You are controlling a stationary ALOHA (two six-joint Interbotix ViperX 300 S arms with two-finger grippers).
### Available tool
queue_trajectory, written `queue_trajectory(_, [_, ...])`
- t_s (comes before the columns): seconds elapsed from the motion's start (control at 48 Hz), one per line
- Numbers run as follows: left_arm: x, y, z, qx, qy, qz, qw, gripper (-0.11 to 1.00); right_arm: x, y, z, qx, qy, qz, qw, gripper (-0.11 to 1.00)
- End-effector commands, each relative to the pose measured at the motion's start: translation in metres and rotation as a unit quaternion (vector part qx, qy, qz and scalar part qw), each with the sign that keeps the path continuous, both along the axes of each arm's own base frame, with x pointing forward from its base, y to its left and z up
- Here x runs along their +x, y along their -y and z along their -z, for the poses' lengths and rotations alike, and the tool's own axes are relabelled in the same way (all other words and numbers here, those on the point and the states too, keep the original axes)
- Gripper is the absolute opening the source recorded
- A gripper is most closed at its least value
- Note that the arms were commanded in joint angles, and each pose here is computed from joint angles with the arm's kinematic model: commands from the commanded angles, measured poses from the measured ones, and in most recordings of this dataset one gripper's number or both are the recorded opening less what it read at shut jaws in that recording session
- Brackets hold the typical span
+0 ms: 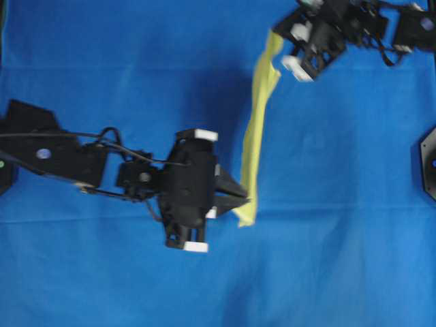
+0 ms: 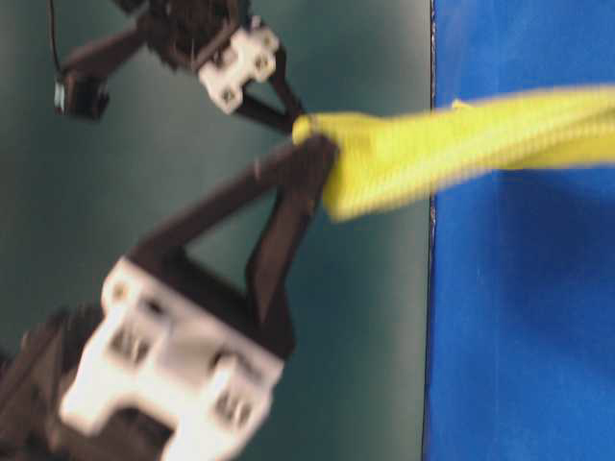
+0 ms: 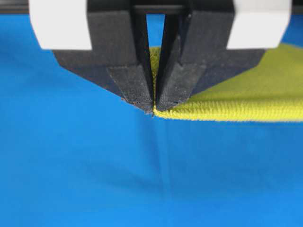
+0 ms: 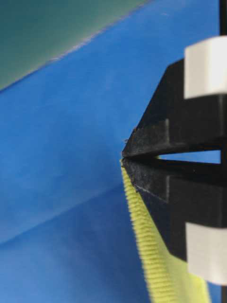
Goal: Fold the yellow towel.
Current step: 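Lift the strip and rotate it vertical, right gripper moving to top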
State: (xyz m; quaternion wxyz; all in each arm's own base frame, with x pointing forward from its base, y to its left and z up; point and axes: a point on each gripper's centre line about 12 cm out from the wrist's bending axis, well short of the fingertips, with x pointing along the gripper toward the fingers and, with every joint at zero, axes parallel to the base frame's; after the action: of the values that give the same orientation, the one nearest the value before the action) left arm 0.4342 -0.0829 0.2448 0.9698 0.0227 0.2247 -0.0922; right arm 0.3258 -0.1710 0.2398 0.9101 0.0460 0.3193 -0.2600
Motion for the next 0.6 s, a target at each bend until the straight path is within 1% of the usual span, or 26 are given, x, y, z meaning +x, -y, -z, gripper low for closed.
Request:
queue_trajectory(0.0, [0.007, 0.015, -0.018, -0.004, 0.025, 0.016, 0.9996, 0.02, 0.010, 0.014, -0.016, -0.017, 0.016, 0.007, 0.9997, 0.02])
queue_trajectory(0.146, [0.010, 0.016, -0.012, -0.003, 0.019, 0.016, 0.9997, 0.02, 0.016, 0.017, -0.018, -0.021, 0.018, 0.006, 0.9996, 0.02])
queue_trajectory(0.334, [0.014, 0.017, -0.010, -0.003, 0.022, 0.016, 0.9996, 0.02, 0.009, 0.017, -0.016, -0.017, 0.010, 0.012, 0.9997, 0.02])
queue_trajectory(0.438, [0.026, 0.018, -0.009, -0.002, 0.031, 0.015, 0.9994, 0.02, -0.004, 0.017, -0.012, -0.012, 0.000, 0.024, 0.9996, 0.02])
queue_trajectory(0.584, [0.050, 0.023, -0.007, 0.012, 0.046, 0.023, 0.9986, 0.02, -0.032, 0.013, -0.008, -0.007, -0.008, 0.041, 0.9991, 0.02])
